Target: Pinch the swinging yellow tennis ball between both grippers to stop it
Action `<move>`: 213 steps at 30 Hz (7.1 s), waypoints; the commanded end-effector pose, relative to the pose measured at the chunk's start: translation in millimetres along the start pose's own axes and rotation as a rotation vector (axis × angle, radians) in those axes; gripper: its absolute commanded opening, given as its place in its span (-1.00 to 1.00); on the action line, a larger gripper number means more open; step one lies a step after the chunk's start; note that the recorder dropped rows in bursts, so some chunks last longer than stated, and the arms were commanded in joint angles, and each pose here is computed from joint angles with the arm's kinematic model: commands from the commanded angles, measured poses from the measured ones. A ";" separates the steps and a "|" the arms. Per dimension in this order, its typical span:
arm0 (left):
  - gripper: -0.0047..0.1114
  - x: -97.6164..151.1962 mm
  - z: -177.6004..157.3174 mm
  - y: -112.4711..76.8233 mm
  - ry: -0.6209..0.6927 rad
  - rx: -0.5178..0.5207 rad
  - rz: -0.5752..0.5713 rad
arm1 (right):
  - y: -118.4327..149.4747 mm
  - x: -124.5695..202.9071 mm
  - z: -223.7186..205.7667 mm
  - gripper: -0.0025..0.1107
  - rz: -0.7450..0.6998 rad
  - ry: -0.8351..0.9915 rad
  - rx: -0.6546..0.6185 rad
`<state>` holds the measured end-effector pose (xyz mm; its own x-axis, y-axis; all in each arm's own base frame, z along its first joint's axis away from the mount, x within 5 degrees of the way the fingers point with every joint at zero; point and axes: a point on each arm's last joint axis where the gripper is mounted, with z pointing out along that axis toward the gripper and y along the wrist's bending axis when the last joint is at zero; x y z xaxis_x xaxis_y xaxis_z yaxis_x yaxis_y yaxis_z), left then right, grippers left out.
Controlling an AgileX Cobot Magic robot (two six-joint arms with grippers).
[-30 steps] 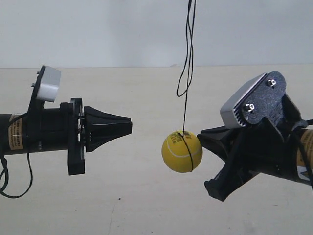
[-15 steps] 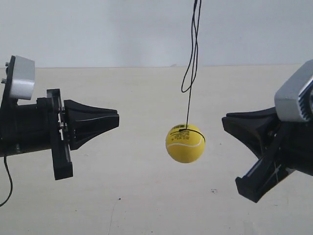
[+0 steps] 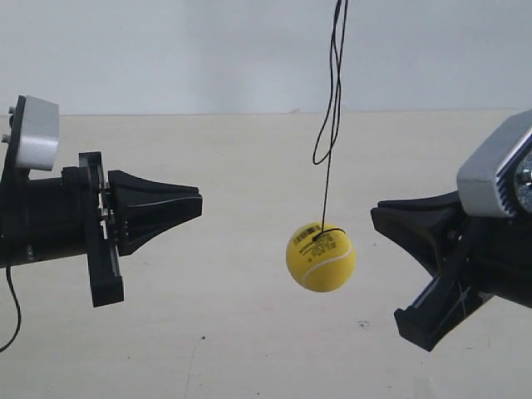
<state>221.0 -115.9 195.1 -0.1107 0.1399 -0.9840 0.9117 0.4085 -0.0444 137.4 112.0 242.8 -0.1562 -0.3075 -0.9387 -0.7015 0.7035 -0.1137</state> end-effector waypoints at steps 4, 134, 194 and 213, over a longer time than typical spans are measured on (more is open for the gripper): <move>-0.84 -2.1 -3.1 -2.2 -0.012 -0.014 0.005 | 0.5 -0.3 -1.8 -0.96 -0.003 -0.014 -0.002; -0.84 44.0 -173.7 -102.2 0.058 -1.222 -0.120 | -4.9 -6.5 -164.6 -0.96 0.348 -0.538 0.227; -0.84 43.6 -173.7 -102.1 0.054 -1.223 -0.117 | -11.5 11.6 -155.0 -0.96 0.227 -0.487 0.748; -0.84 43.6 -173.7 -102.1 0.054 -1.223 -0.117 | -16.0 98.0 -112.5 -0.96 0.187 -0.057 0.746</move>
<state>54.4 4.9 188.2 -0.2056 0.0668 -0.9764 -0.0693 0.9942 0.0826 56.2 -0.2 195.8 -0.1171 -0.0850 -0.9895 -0.0121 0.9964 -0.0842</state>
